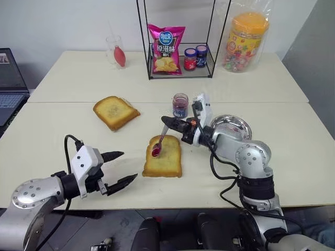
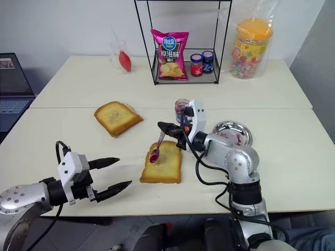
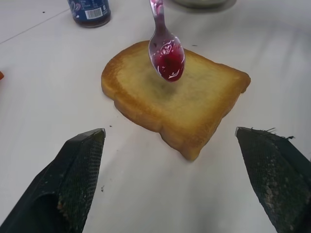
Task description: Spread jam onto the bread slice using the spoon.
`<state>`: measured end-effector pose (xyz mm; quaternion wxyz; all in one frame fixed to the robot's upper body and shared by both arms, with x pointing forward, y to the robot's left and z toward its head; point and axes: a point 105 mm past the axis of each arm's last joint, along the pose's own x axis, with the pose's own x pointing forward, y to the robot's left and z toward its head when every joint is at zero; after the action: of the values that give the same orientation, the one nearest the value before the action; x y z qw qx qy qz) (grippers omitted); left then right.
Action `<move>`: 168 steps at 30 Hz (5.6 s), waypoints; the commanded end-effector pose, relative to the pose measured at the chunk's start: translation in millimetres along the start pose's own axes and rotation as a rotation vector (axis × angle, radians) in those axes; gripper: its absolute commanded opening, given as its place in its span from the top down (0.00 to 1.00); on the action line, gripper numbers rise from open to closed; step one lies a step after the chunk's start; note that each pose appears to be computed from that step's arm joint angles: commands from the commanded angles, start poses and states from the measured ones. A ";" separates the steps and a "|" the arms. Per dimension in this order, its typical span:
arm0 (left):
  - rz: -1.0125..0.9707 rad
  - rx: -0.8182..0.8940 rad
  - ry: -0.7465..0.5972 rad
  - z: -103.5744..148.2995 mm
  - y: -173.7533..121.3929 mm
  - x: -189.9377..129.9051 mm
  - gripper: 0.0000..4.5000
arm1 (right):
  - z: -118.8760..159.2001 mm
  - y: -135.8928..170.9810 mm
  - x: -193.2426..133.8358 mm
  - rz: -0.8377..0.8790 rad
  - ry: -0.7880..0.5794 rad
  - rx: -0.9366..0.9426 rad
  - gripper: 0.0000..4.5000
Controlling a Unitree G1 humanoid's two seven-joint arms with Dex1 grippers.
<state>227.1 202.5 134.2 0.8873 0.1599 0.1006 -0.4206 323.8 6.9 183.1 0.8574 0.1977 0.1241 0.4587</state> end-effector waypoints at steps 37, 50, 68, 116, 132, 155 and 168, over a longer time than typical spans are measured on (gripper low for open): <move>-0.029 0.078 -0.063 11.7 -4.3 19.7 0.00 | 25.1 42.4 -3.5 0.152 -0.074 -0.799 1.00; -0.027 0.074 -0.049 12.2 -0.4 13.2 0.00 | 50.3 35.5 -20.1 0.109 -0.137 -0.299 1.00; -0.027 0.006 -0.023 -7.2 -3.5 -6.4 0.00 | -12.5 -4.0 4.5 0.014 -0.039 0.171 1.00; -0.056 0.036 -0.069 1.4 -5.7 12.8 0.00 | -27.1 -37.6 -1.1 -0.124 0.005 0.255 1.00; -0.057 0.042 -0.077 -1.3 -6.3 14.3 0.00 | 4.1 -44.1 -22.9 -0.142 -0.057 0.275 1.00; -0.063 0.036 -0.095 0.8 -9.1 18.5 0.00 | 2.3 -71.6 -31.6 -0.239 -0.063 0.329 1.00; -0.053 0.050 -0.101 2.8 -5.0 19.6 0.00 | 20.6 -48.0 -34.6 -0.158 -0.121 0.327 1.00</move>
<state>233.9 185.9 120.8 0.8761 0.1456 0.0704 -0.4543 353.5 -56.8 160.7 0.8565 0.3507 0.1961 0.3240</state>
